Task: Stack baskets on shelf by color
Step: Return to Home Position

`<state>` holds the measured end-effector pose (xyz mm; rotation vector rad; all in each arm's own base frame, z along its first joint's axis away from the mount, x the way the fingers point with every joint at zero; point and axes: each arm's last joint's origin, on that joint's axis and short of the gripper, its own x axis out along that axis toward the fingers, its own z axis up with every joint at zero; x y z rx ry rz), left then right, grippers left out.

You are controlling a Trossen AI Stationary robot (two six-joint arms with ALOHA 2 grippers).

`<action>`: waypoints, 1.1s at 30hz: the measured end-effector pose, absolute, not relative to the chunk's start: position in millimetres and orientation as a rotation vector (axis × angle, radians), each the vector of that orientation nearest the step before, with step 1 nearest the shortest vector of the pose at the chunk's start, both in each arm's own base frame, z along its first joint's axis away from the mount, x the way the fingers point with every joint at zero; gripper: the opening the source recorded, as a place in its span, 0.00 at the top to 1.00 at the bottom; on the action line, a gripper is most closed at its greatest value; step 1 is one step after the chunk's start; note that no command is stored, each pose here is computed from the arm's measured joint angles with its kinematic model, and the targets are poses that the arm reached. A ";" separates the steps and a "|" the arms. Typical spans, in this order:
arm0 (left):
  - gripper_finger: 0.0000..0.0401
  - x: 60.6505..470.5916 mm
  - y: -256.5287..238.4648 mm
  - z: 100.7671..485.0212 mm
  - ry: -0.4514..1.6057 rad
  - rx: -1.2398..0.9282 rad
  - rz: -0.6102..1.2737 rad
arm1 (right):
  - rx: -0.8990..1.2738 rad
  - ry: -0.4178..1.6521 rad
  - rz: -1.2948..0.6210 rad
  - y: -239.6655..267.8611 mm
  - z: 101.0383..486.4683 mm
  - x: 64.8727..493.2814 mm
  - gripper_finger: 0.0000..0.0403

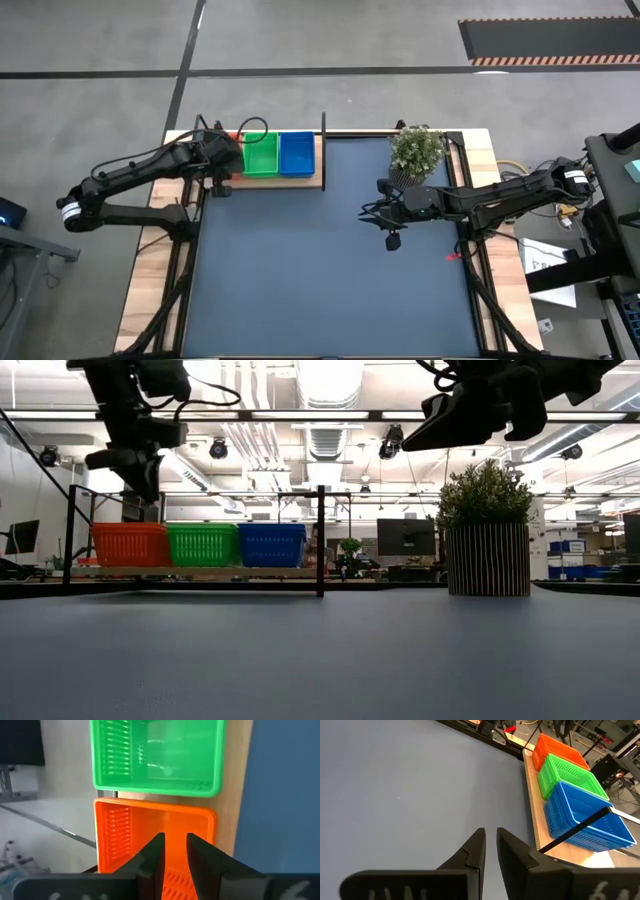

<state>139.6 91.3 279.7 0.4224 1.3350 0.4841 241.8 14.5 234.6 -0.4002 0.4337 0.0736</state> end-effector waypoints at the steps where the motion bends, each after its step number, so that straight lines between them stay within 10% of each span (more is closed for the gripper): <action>1: 0.84 140.3 91.7 279.6 1.326 0.411 0.496 | -0.400 0.434 0.074 14.5 234.6 241.8 0.91; 16: 0.84 144.9 93.7 264.1 1.241 0.381 0.529 | -0.401 0.456 0.082 14.6 232.3 240.7 0.91; 33: 1.00 129.1 28.2 258.3 0.414 0.214 0.127 | -0.429 0.305 0.017 -12.2 205.7 208.8 0.91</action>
